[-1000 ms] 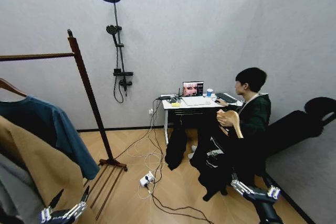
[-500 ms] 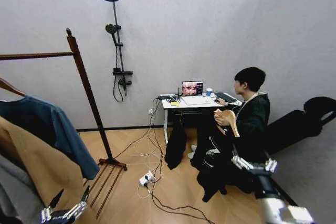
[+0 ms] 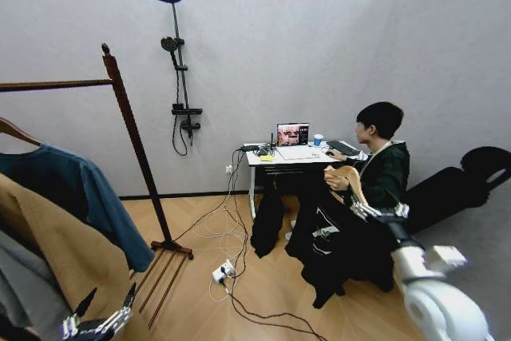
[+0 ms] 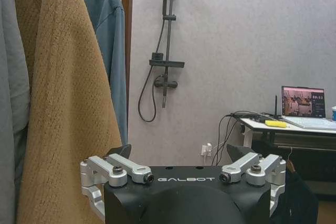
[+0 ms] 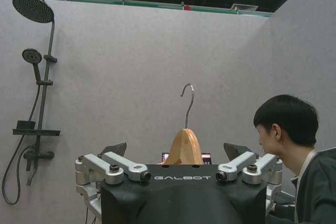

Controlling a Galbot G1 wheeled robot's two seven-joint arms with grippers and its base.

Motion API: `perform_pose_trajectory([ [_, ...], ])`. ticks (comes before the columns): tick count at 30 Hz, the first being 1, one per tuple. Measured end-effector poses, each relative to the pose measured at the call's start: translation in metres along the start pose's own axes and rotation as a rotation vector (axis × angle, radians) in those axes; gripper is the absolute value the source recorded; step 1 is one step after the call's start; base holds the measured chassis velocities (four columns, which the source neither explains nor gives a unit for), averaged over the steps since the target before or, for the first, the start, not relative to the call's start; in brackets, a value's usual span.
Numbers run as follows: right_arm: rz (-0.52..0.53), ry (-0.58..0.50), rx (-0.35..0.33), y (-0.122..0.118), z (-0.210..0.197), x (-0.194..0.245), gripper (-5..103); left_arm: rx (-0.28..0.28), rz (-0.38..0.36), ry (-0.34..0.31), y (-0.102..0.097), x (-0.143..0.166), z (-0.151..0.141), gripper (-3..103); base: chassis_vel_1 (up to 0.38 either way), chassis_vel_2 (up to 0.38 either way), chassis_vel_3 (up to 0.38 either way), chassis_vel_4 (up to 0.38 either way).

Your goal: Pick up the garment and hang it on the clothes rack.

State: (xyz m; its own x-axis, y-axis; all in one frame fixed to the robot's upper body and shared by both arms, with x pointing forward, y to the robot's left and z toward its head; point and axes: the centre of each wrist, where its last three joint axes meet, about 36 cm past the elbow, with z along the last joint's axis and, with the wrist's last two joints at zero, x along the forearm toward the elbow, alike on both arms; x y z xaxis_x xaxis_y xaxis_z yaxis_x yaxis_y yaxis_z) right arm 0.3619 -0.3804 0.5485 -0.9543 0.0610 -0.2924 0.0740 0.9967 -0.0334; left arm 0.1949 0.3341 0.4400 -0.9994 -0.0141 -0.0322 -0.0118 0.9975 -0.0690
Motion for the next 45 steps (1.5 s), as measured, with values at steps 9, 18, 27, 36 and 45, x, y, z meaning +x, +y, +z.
perform_pose_trajectory([
  [9, 0.000, 0.010, 0.048, -0.032, 0.015, -0.036, 100, 0.000, 0.000, 0.000, 0.000, 0.000, 0.000, 100, 0.000, 0.000, 0.000, 0.000],
  [18, -0.071, -0.007, 0.046, -0.048, 0.020, -0.068, 92, 0.000, 0.000, 0.000, 0.000, 0.000, 0.000, 100, 0.000, 0.000, 0.000, 0.000],
  [27, -0.164, -0.002, 0.053, -0.045, 0.038, -0.089, 59, 0.000, 0.000, 0.000, 0.000, 0.000, 0.000, 100, 0.000, 0.000, 0.000, 0.000],
  [36, -0.169, -0.071, 0.104, -0.041, 0.051, -0.089, 32, 0.000, 0.000, 0.000, 0.000, 0.000, 0.000, 100, 0.000, 0.000, 0.000, 0.000],
  [45, -0.154, -0.129, 0.136, -0.045, 0.055, -0.087, 10, 0.000, 0.000, 0.000, 0.000, 0.000, 0.000, 100, 0.000, 0.000, 0.000, 0.000],
])
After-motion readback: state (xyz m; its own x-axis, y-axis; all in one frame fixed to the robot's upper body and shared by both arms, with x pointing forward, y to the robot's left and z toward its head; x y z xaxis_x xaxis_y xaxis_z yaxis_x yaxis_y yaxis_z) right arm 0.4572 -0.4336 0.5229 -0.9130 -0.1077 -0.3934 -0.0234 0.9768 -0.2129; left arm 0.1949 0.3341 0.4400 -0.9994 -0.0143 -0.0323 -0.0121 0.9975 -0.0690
